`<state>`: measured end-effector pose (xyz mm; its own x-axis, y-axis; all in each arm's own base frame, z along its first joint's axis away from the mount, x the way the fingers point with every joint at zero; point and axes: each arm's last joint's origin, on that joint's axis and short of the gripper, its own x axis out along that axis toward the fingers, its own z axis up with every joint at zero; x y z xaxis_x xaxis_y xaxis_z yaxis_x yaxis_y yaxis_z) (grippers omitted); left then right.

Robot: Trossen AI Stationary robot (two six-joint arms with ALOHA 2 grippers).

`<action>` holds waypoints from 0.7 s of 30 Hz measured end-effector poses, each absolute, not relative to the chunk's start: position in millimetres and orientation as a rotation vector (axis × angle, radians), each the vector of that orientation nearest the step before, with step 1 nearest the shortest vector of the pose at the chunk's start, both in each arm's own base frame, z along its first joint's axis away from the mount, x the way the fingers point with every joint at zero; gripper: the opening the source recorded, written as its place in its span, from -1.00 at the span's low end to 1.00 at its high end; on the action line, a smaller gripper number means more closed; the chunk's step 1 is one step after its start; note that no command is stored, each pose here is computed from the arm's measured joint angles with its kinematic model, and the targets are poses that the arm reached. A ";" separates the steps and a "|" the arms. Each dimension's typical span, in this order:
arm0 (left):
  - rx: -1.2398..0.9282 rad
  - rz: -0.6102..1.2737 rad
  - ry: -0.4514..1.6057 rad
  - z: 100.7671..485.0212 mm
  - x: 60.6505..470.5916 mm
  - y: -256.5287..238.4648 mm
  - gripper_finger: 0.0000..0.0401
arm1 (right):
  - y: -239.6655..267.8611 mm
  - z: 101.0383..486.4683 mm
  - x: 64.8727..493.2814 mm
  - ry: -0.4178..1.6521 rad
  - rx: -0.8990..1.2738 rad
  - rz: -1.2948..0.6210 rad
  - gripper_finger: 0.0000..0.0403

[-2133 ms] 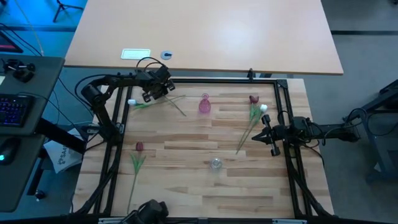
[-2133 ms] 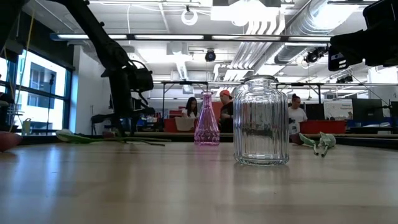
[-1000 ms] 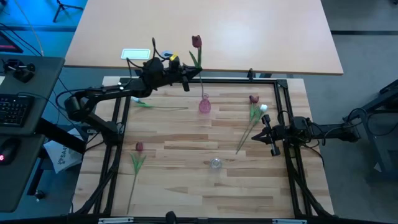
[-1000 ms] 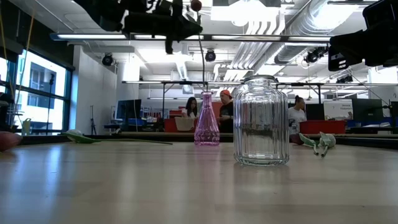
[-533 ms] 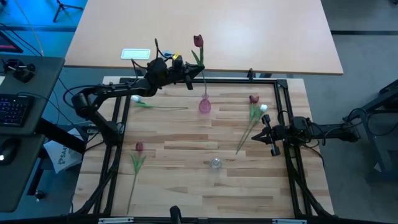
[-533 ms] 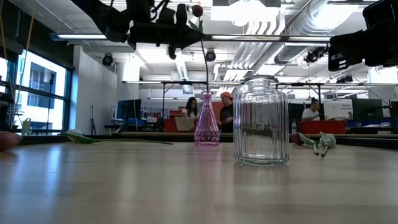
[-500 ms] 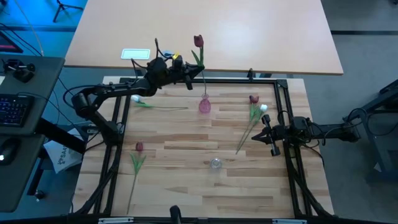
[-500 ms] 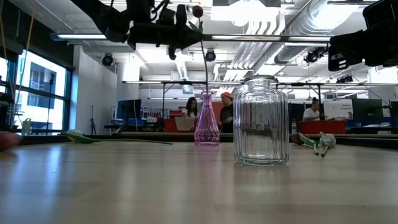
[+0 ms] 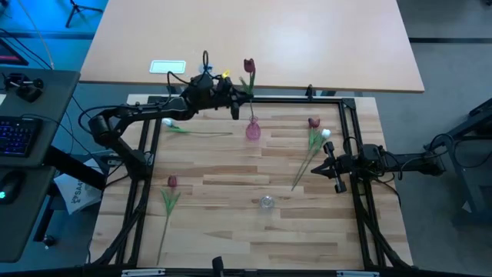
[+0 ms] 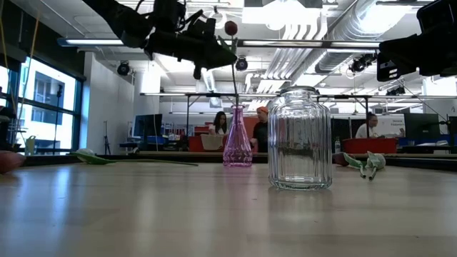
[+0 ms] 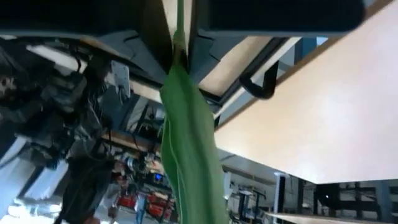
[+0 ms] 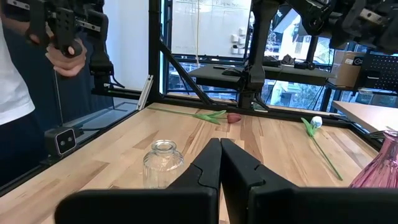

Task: Sort flowers into vase by color
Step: Put the top left red flower into the pink vase, then put the bottom red flower into the pink vase

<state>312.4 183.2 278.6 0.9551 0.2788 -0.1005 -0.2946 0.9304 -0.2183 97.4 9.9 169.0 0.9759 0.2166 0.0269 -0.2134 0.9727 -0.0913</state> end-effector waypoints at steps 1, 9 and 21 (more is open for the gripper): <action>-0.233 0.294 0.068 278.6 312.4 183.2 -0.74 | 10.0 169.1 97.4 -0.037 -0.088 0.217 -1.00; -0.338 0.272 0.174 273.1 308.1 177.6 -0.25 | 9.9 169.2 97.4 -0.037 -0.088 0.217 -1.00; -0.422 0.264 0.369 295.1 268.0 155.6 0.08 | 9.9 169.1 97.4 -0.037 -0.088 0.216 -1.00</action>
<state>268.0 155.6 295.1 0.9005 0.1717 -0.3996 -0.3225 0.8800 -0.3487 97.4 9.9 169.1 0.9761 0.2157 0.0269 -0.2125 0.9729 -0.0915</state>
